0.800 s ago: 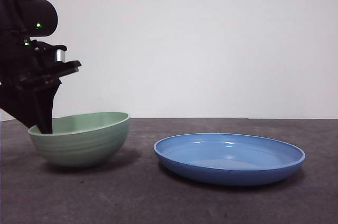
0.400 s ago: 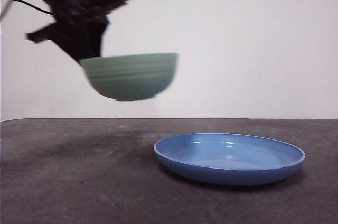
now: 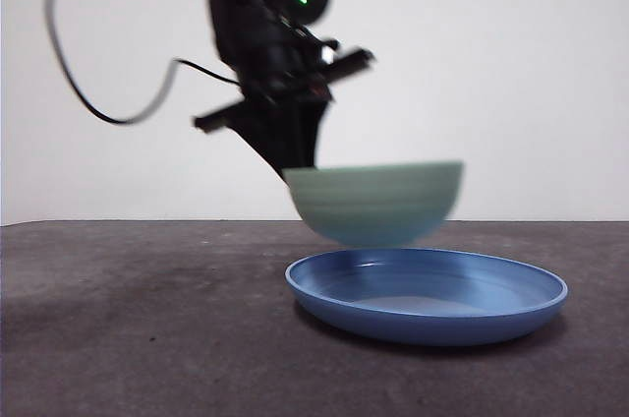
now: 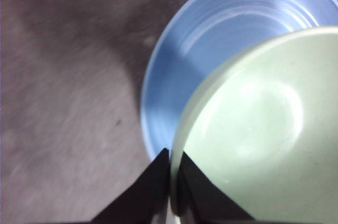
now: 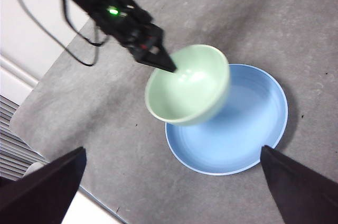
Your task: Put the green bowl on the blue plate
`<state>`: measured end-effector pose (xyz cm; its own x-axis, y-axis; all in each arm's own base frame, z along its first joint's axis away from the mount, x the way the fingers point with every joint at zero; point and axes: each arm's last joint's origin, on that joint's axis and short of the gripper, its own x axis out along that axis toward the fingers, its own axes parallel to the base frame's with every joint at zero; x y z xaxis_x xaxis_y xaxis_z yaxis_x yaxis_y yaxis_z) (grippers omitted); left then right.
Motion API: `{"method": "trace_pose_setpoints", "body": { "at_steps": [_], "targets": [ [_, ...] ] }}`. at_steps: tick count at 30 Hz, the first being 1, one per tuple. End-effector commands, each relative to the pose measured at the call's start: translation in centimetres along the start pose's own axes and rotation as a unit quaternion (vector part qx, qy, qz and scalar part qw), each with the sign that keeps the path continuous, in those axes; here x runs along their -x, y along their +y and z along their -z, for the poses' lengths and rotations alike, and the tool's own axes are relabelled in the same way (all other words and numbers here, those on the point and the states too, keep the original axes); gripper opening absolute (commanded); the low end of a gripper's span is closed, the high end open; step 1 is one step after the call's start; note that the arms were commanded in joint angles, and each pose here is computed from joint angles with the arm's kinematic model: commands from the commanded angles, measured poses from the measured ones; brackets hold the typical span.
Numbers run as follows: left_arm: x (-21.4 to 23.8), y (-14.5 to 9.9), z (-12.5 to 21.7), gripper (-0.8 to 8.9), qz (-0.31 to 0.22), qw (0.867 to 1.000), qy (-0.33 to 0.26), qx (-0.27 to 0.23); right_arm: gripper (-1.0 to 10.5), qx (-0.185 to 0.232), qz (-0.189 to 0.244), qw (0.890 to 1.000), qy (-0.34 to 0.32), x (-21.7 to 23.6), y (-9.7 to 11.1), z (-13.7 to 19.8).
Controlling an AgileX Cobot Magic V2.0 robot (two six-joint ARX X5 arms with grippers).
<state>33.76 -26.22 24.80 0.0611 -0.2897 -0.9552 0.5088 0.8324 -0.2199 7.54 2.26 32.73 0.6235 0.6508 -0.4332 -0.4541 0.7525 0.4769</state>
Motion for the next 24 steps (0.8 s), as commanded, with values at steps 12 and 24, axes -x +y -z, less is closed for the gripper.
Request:
{"method": "trace_pose_setpoints", "body": {
  "at_steps": [12,24],
  "targets": [
    [-3.2,-2.2,-2.2,0.14,-0.007,1.0,0.012,-0.023,5.5,0.01,-0.003,1.0,-0.009,0.3,0.3,-0.4],
    [-3.9,-3.6,-1.9,0.21,-0.03,0.999,0.014,-0.035,5.5,0.011,-0.003,1.0,-0.009,0.3,0.3,-0.4]
  ]
}}
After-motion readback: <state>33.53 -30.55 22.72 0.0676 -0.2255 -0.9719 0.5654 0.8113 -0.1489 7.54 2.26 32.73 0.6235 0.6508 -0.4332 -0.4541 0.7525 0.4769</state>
